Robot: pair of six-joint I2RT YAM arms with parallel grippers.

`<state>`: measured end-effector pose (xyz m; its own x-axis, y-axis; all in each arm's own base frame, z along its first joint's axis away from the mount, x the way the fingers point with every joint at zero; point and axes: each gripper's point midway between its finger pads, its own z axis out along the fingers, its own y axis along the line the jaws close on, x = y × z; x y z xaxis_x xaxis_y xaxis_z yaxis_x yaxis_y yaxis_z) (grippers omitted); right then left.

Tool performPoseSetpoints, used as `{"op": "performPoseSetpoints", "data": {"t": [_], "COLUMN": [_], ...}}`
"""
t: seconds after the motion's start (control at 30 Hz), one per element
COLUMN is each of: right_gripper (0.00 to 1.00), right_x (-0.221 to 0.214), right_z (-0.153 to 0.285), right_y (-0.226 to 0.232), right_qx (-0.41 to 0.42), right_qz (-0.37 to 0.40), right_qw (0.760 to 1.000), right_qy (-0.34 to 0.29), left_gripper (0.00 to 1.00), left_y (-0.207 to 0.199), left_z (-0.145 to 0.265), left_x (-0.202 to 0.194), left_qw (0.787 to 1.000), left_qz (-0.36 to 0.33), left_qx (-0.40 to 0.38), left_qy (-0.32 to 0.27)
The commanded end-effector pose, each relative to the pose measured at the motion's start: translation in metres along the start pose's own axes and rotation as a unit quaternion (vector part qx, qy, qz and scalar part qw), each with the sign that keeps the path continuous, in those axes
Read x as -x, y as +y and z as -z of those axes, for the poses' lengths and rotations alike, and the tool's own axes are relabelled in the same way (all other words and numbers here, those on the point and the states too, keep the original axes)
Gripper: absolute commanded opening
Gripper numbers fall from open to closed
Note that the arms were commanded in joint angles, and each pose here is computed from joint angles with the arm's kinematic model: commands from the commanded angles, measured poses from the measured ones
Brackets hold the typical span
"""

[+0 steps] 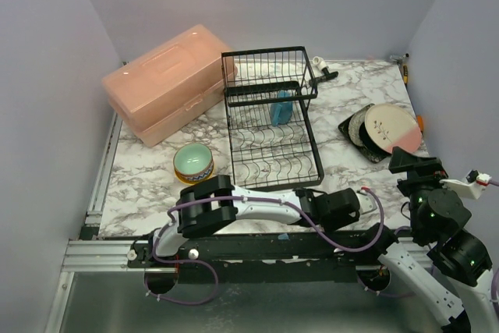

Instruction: Load the mixed dishes into the dish rack

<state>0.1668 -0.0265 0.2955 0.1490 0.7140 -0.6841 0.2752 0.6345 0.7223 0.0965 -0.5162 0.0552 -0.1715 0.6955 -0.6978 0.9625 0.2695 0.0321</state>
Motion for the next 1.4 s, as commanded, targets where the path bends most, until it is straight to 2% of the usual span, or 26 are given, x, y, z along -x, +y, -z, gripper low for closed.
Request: {"op": "performPoseSetpoints", "data": {"t": [0.0, 0.13, 0.23, 0.37, 0.5, 0.67, 0.8, 0.93, 1.07, 1.27, 1.37], "right_gripper": [0.90, 0.90, 0.90, 0.90, 0.90, 0.91, 0.91, 0.91, 0.92, 0.89, 0.89], "right_x": [0.004, 0.002, 0.000, -0.008, -0.019, -0.038, -0.054, -0.080, -0.123, -0.179, -0.207], "right_z": [0.002, 0.002, 0.000, -0.003, -0.009, -0.016, -0.022, -0.027, -0.030, -0.026, -0.018], "right_y": [-0.006, -0.005, -0.003, 0.003, 0.009, 0.018, 0.026, 0.037, 0.052, 0.066, 0.075], "right_qx": [-0.008, -0.006, -0.005, -0.002, 0.003, 0.012, 0.027, 0.058, 0.112, 0.180, 0.235], "right_qz": [-0.003, 0.001, 0.008, 0.027, 0.049, 0.084, 0.115, 0.147, 0.183, 0.205, 0.214], "right_qw": [1.000, 1.000, 1.000, 1.000, 0.998, 0.995, 0.990, 0.981, 0.960, 0.926, 0.898], "right_qy": [-0.007, -0.003, 0.002, 0.014, 0.031, 0.057, 0.081, 0.116, 0.179, 0.262, 0.304], "left_gripper": [0.38, 0.21, 0.00, 0.00, 0.00, 0.00, 0.00, 0.00, 0.00, 0.00, 0.00], "left_y": [0.006, 0.005, 0.006, 0.005, 0.001, 0.006, 0.019, 0.035, 0.061, 0.086, 0.096], "left_z": [-0.009, -0.009, -0.003, 0.030, 0.083, 0.160, 0.222, 0.285, 0.339, 0.387, 0.398], "left_x": [-0.003, -0.004, -0.004, 0.005, 0.025, 0.052, 0.073, 0.089, 0.096, 0.091, 0.085], "left_qw": [0.999, 0.999, 0.999, 0.999, 0.998, 0.981, 0.953, 0.916, 0.871, 0.808, 0.772], "left_qz": [-0.009, -0.012, -0.005, 0.020, 0.066, 0.161, 0.225, 0.271, 0.321, 0.386, 0.422], "left_qx": [0.035, 0.038, 0.039, 0.033, -0.002, -0.076, -0.139, -0.189, -0.227, -0.272, -0.303], "left_qy": [0.016, 0.023, 0.029, 0.013, -0.021, -0.082, -0.151, -0.229, -0.293, -0.351, -0.366]}}
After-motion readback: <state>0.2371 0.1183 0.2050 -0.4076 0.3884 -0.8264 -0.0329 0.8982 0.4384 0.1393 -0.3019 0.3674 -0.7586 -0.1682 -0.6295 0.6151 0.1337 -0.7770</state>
